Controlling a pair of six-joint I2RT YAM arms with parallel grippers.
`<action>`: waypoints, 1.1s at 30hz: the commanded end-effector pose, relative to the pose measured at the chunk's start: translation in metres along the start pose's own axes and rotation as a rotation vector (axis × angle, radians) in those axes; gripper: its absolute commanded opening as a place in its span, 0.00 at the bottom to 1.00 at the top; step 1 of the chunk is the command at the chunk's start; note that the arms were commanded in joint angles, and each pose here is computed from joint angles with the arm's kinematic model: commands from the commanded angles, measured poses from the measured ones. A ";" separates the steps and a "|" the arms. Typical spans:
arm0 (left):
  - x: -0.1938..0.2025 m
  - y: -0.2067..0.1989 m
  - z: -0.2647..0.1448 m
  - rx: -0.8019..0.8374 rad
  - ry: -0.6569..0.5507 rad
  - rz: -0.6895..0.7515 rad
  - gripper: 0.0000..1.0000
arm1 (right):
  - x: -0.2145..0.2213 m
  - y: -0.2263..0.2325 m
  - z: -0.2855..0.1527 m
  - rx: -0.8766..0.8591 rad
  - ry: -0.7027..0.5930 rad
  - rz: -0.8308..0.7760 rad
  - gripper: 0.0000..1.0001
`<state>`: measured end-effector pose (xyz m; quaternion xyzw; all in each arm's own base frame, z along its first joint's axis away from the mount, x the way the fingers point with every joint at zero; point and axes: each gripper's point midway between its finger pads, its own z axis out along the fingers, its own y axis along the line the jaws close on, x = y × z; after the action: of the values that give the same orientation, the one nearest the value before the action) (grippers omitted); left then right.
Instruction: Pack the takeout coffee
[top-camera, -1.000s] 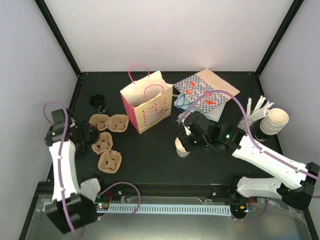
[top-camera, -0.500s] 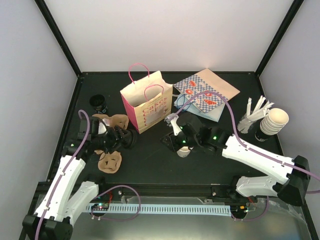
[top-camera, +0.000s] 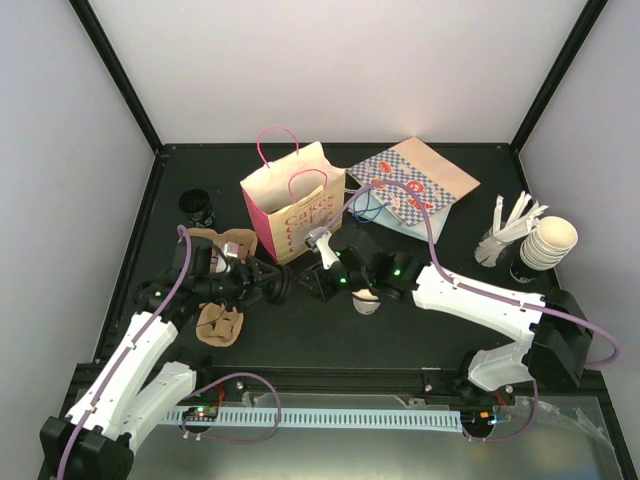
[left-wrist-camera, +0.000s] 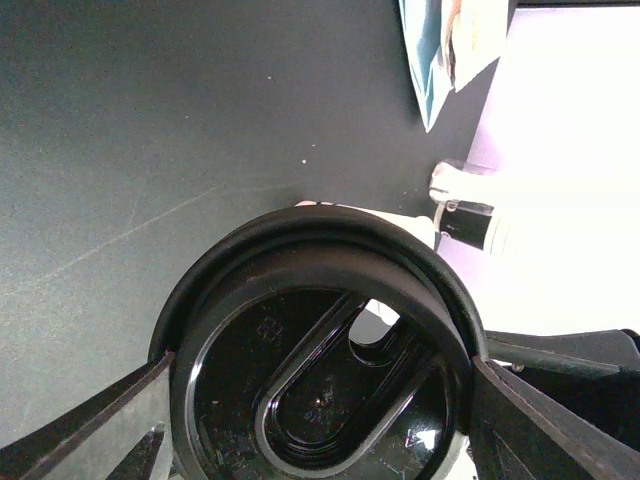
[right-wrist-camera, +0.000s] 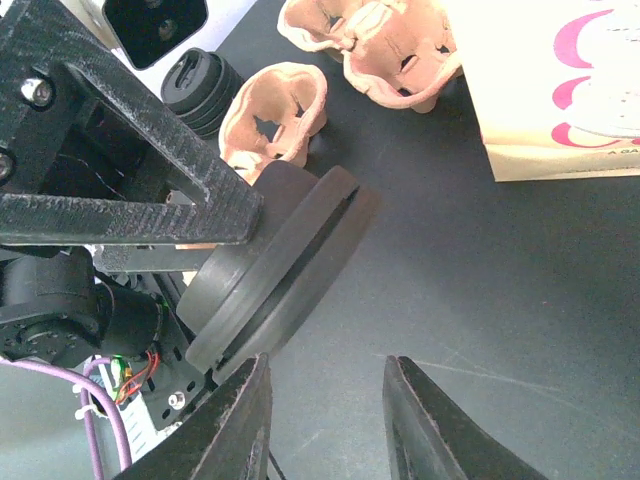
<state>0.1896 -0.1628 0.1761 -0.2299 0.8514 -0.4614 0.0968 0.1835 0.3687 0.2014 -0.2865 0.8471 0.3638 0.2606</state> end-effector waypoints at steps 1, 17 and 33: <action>0.004 -0.012 0.001 0.056 0.030 -0.006 0.77 | -0.018 0.016 0.001 -0.052 -0.051 -0.010 0.34; 0.006 -0.007 0.006 0.065 0.053 -0.020 0.77 | -0.008 0.014 0.014 -0.073 -0.016 0.001 0.34; 0.007 -0.016 0.003 0.097 0.053 -0.013 0.77 | 0.017 -0.035 0.010 0.156 0.004 0.052 0.34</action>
<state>0.1904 -0.1686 0.1709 -0.2384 0.8403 -0.4804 0.0796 0.1938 0.3651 0.1749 -0.2615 0.8689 0.3321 0.2577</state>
